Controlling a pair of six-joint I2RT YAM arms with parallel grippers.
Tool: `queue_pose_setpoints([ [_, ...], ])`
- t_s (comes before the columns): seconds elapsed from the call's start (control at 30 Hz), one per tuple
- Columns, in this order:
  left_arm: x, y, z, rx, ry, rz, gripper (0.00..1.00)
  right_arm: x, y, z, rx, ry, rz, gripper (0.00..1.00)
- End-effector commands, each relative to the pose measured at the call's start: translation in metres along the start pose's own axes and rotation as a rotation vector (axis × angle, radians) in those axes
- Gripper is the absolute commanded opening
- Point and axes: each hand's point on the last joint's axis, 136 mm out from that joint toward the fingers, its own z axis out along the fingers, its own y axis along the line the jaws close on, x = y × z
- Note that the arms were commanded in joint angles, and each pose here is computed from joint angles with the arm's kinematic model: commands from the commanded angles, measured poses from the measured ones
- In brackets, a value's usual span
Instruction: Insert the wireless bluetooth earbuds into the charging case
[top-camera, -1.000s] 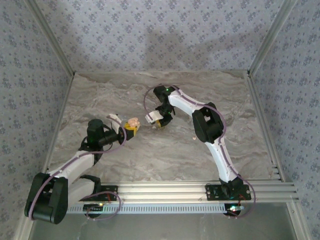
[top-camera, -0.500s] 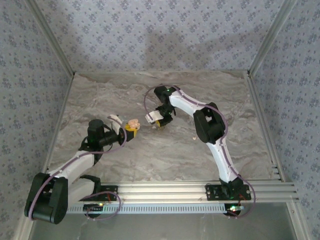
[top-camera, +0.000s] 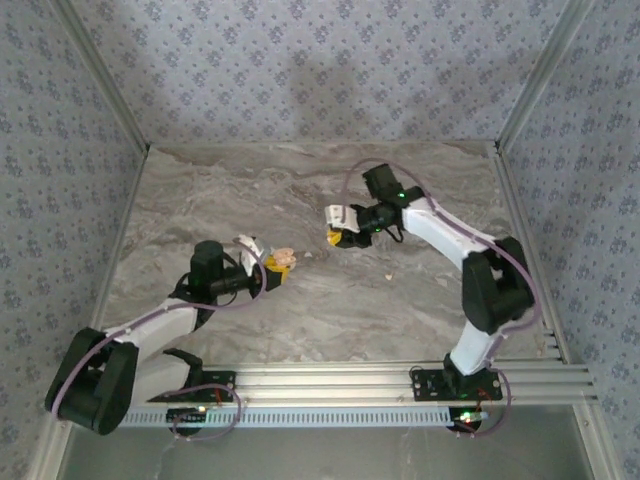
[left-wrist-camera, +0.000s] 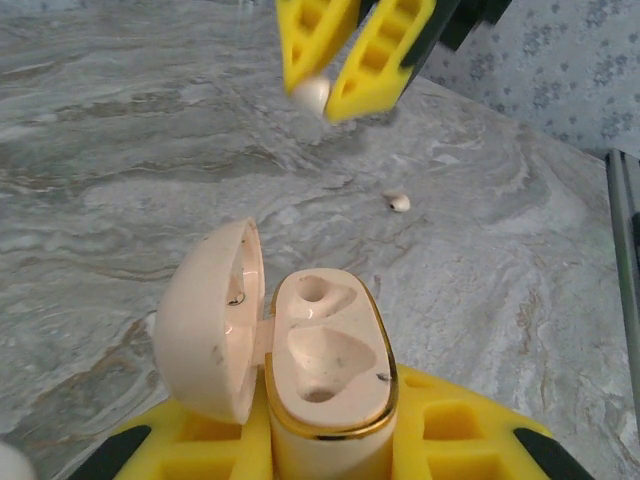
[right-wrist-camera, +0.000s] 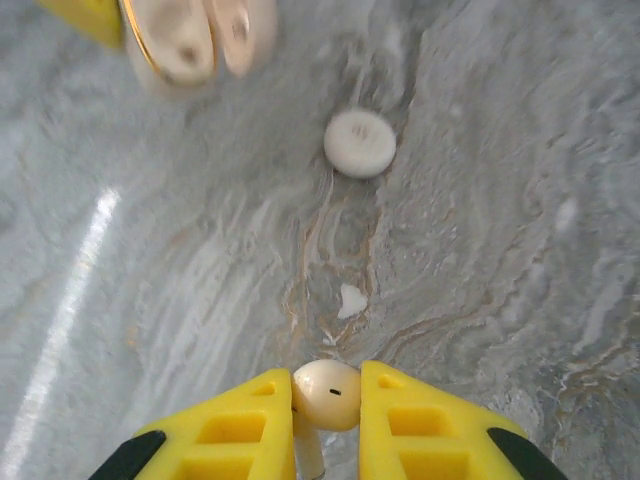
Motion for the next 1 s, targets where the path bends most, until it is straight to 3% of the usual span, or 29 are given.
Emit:
queue_pose_setpoints([
  [0.0,-0.04,-0.009,0.013,0.03,-0.096,0.102,0.15,-0.043,0.002,-0.029,0.042,-0.262,0.096,0.2],
  [0.27,-0.059,-0.034,0.049,0.114,-0.153,0.155,0.15,-0.071,0.024,-0.075,0.119,-0.428,0.215,0.2],
  [0.53,-0.077,-0.054,0.068,0.15,-0.25,0.225,0.14,-0.083,0.029,-0.105,0.305,-0.584,0.372,0.2],
  [0.77,-0.078,-0.07,0.074,0.128,-0.279,0.363,0.13,-0.095,0.046,-0.105,0.345,-0.634,0.357,0.21],
  [0.97,-0.081,-0.07,0.071,0.11,-0.308,0.395,0.13,-0.103,0.058,-0.093,0.327,-0.648,0.334,0.2],
])
